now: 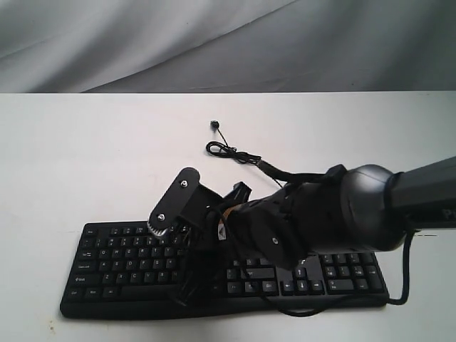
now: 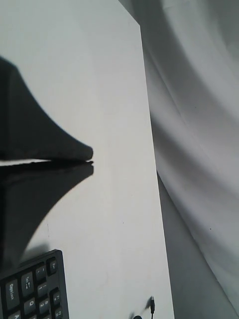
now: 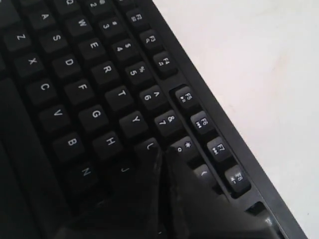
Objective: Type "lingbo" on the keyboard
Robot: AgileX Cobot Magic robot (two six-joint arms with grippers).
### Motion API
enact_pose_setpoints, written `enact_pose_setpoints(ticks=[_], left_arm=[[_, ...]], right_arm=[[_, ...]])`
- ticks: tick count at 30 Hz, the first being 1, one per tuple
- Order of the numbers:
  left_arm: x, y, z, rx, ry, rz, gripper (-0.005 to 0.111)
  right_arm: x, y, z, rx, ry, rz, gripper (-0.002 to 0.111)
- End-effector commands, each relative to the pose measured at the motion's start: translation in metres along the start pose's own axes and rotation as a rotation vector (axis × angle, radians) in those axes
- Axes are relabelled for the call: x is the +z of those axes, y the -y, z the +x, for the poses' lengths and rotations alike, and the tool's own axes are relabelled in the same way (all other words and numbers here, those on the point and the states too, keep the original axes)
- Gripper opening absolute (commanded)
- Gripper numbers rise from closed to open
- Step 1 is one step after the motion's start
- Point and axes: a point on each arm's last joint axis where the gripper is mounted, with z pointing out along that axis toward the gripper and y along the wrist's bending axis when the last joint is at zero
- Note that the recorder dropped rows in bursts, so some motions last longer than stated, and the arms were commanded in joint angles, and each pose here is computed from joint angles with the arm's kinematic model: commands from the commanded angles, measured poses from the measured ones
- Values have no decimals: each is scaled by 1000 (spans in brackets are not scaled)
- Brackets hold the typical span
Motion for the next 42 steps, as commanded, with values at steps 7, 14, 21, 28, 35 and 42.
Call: enact_pose_setpoints(ticks=[7, 14, 21, 28, 35, 42], left_arm=[[0, 1, 0, -5, 11, 8, 0], [0, 1, 0, -5, 11, 8, 0], [0, 1, 0, -5, 11, 8, 0], [0, 1, 0, -5, 11, 8, 0], [0, 1, 0, -5, 11, 8, 0], [0, 1, 0, -5, 11, 8, 0]], right_arm=[[6, 11, 2, -5, 19, 32, 0], [6, 11, 2, -7, 26, 33, 0], [6, 6, 1, -17, 16, 20, 0], [6, 6, 2, -16, 16, 21, 0], [10, 5, 5, -12, 4, 17, 0], [15, 4, 9, -1, -14, 12, 0]])
